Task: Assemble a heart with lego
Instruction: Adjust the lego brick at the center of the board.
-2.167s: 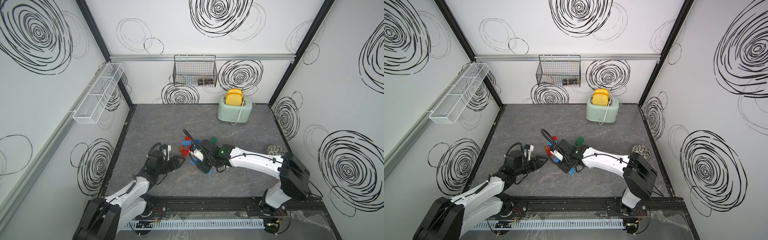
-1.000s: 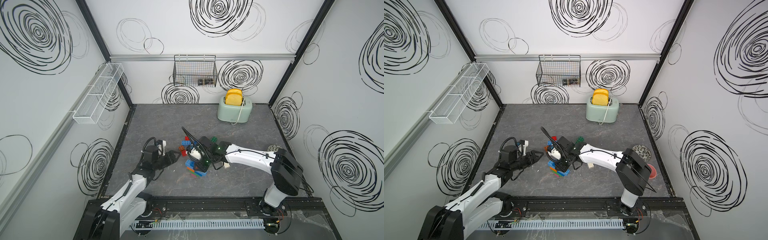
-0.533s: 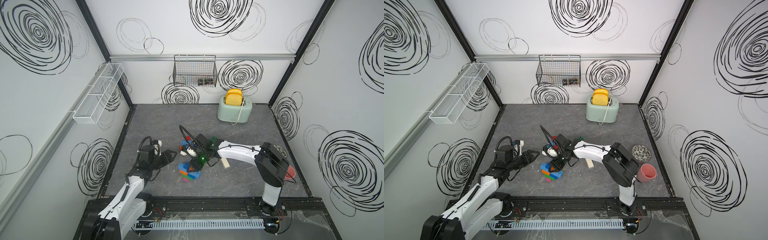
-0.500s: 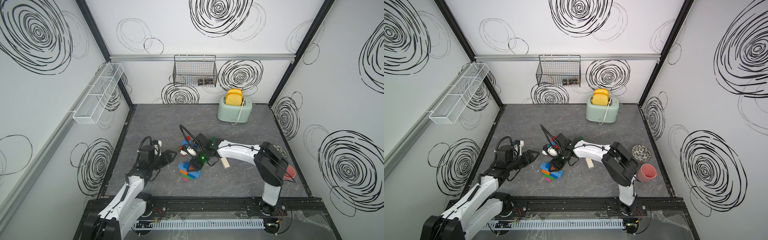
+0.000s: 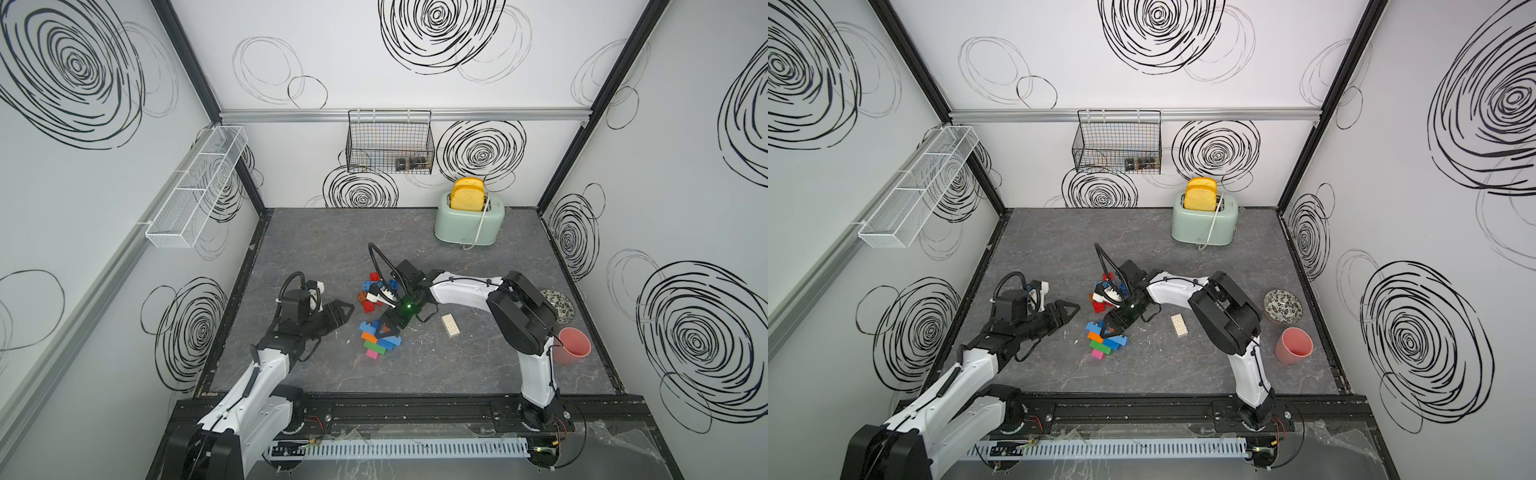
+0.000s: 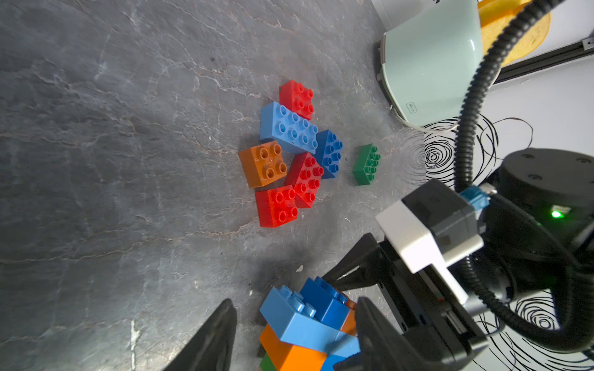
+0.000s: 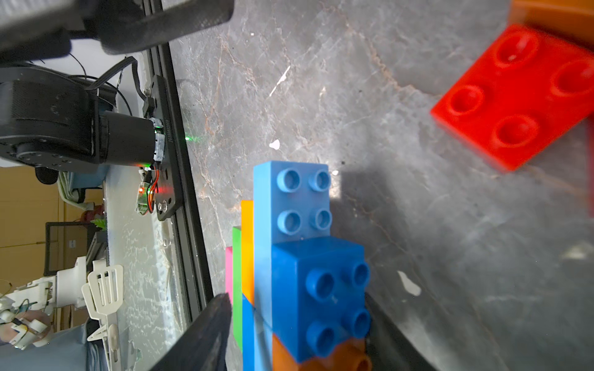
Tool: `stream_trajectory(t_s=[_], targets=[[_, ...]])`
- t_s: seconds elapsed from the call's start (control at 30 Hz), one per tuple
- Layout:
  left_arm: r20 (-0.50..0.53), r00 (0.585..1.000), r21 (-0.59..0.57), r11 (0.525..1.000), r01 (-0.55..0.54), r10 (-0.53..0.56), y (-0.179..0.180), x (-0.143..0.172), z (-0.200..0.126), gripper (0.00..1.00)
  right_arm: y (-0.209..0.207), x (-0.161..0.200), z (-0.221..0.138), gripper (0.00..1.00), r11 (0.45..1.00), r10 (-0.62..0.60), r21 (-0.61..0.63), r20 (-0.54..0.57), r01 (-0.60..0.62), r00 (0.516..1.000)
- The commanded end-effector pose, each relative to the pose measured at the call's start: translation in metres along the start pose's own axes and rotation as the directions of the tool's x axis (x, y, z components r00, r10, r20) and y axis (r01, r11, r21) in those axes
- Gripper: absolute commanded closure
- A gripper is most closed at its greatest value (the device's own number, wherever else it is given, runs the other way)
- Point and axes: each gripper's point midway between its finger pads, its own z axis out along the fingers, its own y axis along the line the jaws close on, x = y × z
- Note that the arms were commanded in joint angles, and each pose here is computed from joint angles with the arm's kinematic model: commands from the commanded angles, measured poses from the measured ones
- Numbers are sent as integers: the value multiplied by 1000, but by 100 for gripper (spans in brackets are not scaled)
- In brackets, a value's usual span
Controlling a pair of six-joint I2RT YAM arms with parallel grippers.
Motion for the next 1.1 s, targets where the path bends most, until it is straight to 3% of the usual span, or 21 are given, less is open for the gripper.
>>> stream_trajectory(t_s=[0.0,0.3,0.5,0.8,1.07], targets=[[28,999,21,999,-29,28,-10,-11,-2,35,2,-15,-7,30,999,-39,-16,36,40,999],[0,997,23,997,-79,79,-20,6,8,29,-17,-16,-23,25,996,-1,93,69,-6,998],[-35,986,-16,986,-166,166,-29,24,14,25,-29,-23,-55,24,976,49,202,176,-85,983],[-103,960,-110,956,-270,260,-28,62,18,29,-21,-12,-103,23,943,66,290,315,-162,947],[-199,930,-176,922,-344,309,-19,102,14,33,-15,4,-120,23,926,70,325,355,-193,932]])
